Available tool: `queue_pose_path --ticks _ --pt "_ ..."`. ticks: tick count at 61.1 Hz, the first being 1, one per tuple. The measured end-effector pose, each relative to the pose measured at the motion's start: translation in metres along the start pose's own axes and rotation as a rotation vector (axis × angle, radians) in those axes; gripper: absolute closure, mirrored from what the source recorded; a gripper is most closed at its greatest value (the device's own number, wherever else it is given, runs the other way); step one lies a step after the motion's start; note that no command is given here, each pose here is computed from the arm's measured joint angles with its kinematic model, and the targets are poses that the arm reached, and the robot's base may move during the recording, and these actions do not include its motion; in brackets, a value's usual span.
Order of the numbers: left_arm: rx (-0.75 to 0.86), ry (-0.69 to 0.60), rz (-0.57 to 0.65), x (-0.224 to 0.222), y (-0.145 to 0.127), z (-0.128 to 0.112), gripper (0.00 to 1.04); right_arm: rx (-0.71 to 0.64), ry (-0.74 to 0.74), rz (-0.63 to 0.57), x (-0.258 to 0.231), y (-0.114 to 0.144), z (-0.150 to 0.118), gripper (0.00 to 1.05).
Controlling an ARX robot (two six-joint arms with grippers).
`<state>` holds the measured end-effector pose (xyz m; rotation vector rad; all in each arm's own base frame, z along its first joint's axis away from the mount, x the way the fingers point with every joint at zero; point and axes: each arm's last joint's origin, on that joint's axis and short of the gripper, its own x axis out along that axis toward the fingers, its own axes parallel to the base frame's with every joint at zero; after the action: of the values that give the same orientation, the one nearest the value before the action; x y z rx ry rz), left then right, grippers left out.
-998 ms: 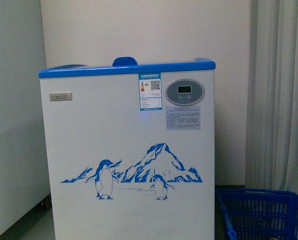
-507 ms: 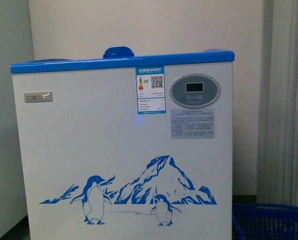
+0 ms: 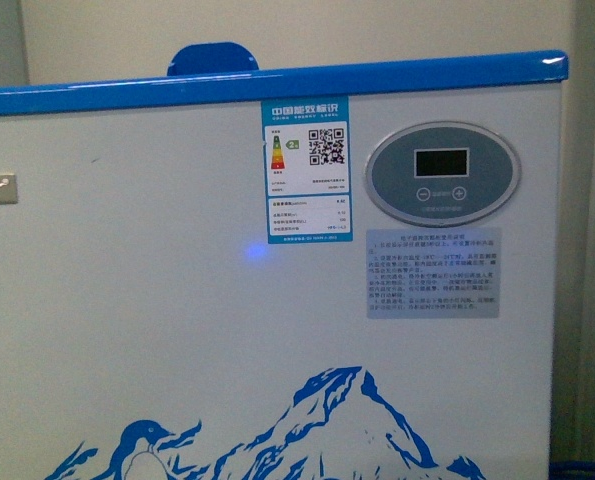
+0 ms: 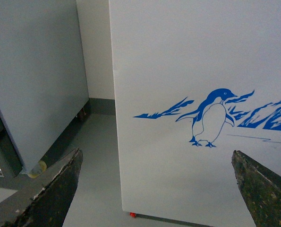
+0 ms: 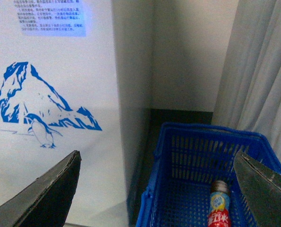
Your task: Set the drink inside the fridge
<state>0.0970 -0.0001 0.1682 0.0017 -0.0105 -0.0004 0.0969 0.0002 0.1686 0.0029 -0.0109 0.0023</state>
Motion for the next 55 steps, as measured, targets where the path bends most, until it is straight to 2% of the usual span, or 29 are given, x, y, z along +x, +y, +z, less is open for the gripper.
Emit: queue_pose_path --ticks 18,21,23,28,45,52,55 --pt "0.0 0.0 0.0 0.0 0.0 0.0 0.08 0.002 0.008 -0.01 0.0 0.0 0.0 0.08" --pt "0.0 0.0 0.0 0.0 0.0 0.0 0.08 0.02 0.119 -0.093 0.001 -0.002 -0.002 0.08" --pt "0.0 0.002 -0.001 0.0 0.0 0.0 0.08 0.021 0.257 -0.198 0.004 -0.006 -0.003 0.08" --pt "0.0 0.002 0.0 0.0 0.0 0.0 0.08 0.017 0.396 -0.301 0.016 -0.016 -0.007 0.08" --pt "0.0 0.002 0.0 0.0 0.0 0.0 0.08 0.023 0.613 -0.414 0.083 -0.061 -0.024 0.08" --pt "0.0 0.001 0.0 0.0 0.0 0.0 0.08 0.015 0.71 -0.425 0.118 -0.076 -0.047 0.08" --pt "0.0 0.002 0.0 0.0 0.0 0.0 0.08 0.029 0.779 -0.426 0.134 -0.084 -0.067 0.08"
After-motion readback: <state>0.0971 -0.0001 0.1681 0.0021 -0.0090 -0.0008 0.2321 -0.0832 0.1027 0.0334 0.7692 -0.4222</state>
